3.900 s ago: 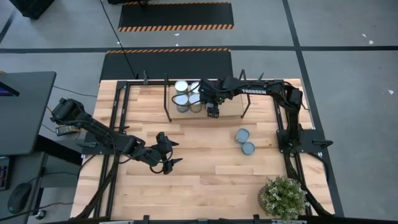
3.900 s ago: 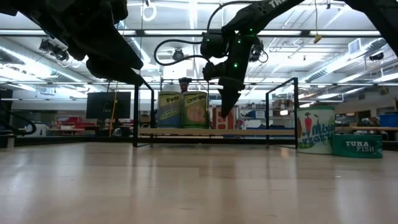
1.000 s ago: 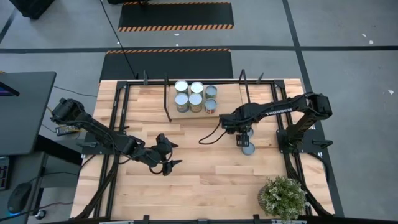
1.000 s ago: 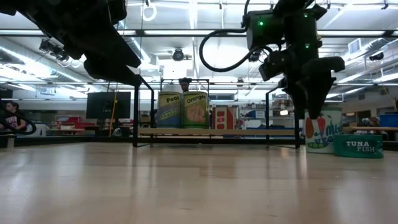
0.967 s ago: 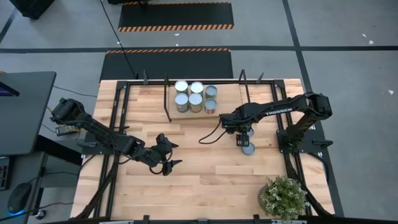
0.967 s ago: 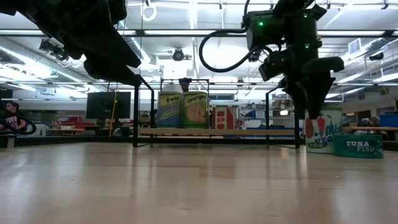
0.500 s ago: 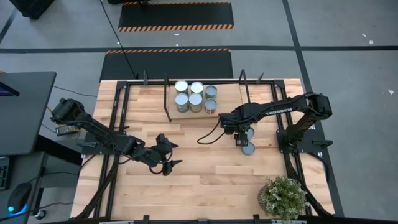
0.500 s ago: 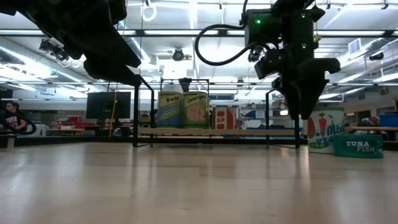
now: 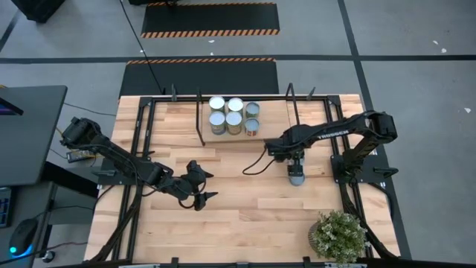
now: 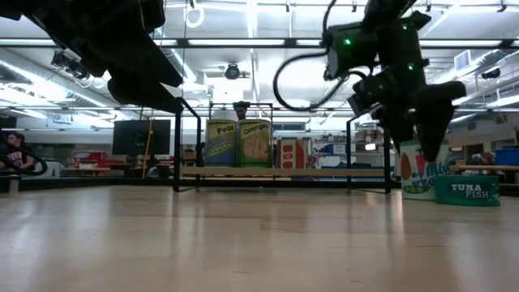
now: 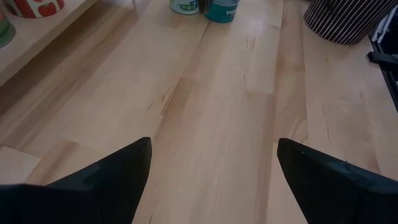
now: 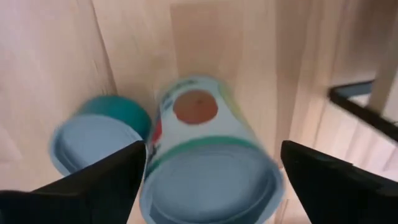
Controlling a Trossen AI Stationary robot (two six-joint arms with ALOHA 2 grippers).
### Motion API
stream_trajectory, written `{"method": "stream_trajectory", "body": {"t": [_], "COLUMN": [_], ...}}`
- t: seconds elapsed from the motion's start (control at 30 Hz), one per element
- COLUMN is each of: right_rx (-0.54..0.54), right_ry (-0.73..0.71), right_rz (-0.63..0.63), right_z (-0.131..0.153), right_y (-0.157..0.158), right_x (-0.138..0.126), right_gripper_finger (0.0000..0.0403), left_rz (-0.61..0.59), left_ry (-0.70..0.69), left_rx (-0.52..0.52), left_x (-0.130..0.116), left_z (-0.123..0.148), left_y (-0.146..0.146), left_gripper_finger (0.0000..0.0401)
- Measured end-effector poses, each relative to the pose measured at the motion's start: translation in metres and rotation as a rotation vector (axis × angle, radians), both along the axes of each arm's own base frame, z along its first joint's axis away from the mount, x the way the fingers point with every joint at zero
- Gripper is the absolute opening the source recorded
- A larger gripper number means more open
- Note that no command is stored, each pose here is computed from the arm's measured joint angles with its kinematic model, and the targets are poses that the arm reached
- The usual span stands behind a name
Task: Pick and place cans onto a shelf
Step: Put the canned mix vegetables on the shelf
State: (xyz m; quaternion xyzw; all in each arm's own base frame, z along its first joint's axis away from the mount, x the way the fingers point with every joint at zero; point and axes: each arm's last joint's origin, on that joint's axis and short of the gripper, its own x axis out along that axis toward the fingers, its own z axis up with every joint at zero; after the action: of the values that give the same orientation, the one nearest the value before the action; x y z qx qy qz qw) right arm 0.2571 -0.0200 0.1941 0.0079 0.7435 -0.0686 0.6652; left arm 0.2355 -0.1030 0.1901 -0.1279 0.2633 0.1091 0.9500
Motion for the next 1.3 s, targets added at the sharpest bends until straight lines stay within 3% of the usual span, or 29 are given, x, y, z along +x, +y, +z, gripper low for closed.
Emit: {"method": "stream_trajectory", "body": {"t": [0.2, 0.53, 0.97, 1.13, 1.3], "right_rx": [-0.011, -0.015, -0.099, -0.114, -0.104], "right_ry": [0.048, 0.011, -0.229, -0.157, -0.066], "right_rz": [-0.014, -0.026, 0.036, 0.040, 0.059], "right_z": [-0.014, -0.013, 0.058, 0.079, 0.082], "right_y": [-0.004, -0.012, -0.022, -0.039, -0.058], "right_x": [-0.010, -0.007, 0.037, 0.060, 0.083], "right_gripper_finger": [0.0370, 0.0291, 0.0290, 0.0288, 0.0287], "left_rz": [-0.008, -0.010, 0.019, 0.048, 0.056], "left_ry": [0.002, 0.003, 0.003, 0.004, 0.007], "left_rx": [0.014, 0.023, 0.024, 0.024, 0.023], "left_x": [0.000, 0.000, 0.003, 0.006, 0.007], "left_z": [0.000, 0.000, 0.000, 0.000, 0.000], "left_y": [0.000, 0.000, 0.007, 0.015, 0.017], "left_gripper_finger": [0.0354, 0.0354, 0.0354, 0.0354, 0.0354]}}
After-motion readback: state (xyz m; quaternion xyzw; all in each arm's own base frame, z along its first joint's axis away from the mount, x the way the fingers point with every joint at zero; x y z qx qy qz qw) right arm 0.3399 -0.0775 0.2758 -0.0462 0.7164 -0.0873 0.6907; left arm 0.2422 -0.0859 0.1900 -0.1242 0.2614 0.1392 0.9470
